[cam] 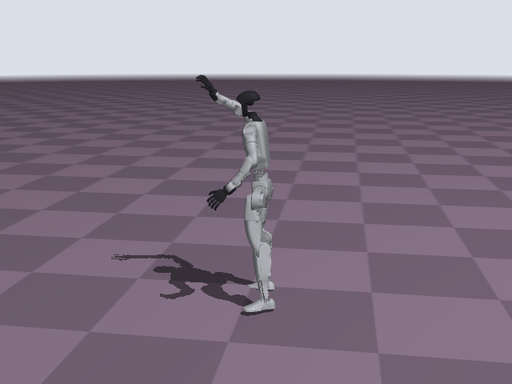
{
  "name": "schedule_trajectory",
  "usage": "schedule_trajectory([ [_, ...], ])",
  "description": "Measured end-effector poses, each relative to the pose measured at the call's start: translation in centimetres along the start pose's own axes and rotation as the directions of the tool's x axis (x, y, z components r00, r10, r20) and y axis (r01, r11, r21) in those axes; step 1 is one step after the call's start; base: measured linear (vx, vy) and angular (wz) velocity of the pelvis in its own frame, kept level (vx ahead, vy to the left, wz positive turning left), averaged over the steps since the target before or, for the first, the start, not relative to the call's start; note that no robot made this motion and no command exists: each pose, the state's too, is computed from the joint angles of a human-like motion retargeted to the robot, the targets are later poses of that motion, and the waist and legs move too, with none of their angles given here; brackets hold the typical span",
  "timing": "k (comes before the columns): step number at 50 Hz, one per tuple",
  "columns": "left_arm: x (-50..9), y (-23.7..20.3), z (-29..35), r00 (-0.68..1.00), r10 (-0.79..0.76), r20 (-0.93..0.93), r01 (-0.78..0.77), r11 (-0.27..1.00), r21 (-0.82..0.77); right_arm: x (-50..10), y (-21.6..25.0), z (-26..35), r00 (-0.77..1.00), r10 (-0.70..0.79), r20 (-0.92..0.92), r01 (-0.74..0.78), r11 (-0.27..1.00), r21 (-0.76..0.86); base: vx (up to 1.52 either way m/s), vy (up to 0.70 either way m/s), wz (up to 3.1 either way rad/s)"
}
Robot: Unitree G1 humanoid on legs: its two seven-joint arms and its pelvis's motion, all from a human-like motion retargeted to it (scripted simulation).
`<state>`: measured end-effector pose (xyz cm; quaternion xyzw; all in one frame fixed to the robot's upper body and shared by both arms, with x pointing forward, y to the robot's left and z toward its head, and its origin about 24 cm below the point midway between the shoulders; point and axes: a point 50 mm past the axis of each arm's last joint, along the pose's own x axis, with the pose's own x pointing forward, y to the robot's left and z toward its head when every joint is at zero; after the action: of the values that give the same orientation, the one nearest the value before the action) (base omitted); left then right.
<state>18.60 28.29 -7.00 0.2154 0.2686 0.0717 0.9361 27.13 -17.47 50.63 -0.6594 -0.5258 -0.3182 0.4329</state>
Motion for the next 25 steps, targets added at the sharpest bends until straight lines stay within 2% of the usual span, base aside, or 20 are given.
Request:
schedule_trajectory([
  [3, -0.1, -0.5, -0.2, 1.0, -0.019, 0.001, 0.019, 0.999, 0.03, -4.0, 0.2, -8.0, 0.958, 0.035, -0.286, -0.074, 0.989, -0.126, 0.03, -0.2, 0.31],
  [7, -0.7, -1.0, -1.4, 0.997, -0.065, -0.038, 0.068, 0.995, 0.074, -11.5, -2.6, -18.0, 0.72, -0.021, -0.694, -0.219, 0.942, -0.256, 0.01, -0.11, 0.31],
  [11, -2.0, -0.7, -3.5, 0.992, -0.071, -0.106, 0.081, 0.992, 0.097, -17.5, -6.3, -22.6, 0.49, -0.135, -0.861, -0.291, 0.906, -0.307, 0.03, -0.03, 0.11],
  [14, -3.3, -0.5, -5.6, 0.982, -0.044, -0.185, 0.059, 0.995, 0.078, -18.2, -6.4, -22.6, 0.495, -0.16, -0.854, -0.282, 0.9, -0.332, 0.03, 0.01, -0.09],
  [18, -5.2, -0.4, -8.6, 0.946, -0.061, -0.319, 0.085, 0.994, 0.063, -14.9, -3.2, -19.7, 0.653, -0.083, -0.753, -0.21, 0.935, -0.285, -0.01, 0.03, -0.41],
  [21, -6.2, -0.2, -10.2, 0.911, -0.099, -0.401, 0.139, 0.988, 0.071, -10.7, -0.5, -15.2, 0.8, -0.044, -0.599, -0.109, 0.97, -0.218, -0.05, -0.01, -0.63],
  [25, -6.6, 0.4, -10.9, 0.89, -0.108, -0.442, 0.155, 0.985, 0.07, -4.6, 1.7, -6.0, 0.958, -0.053, -0.281, 0.036, 0.997, -0.067, -0.08, -0.06, -0.74],
])
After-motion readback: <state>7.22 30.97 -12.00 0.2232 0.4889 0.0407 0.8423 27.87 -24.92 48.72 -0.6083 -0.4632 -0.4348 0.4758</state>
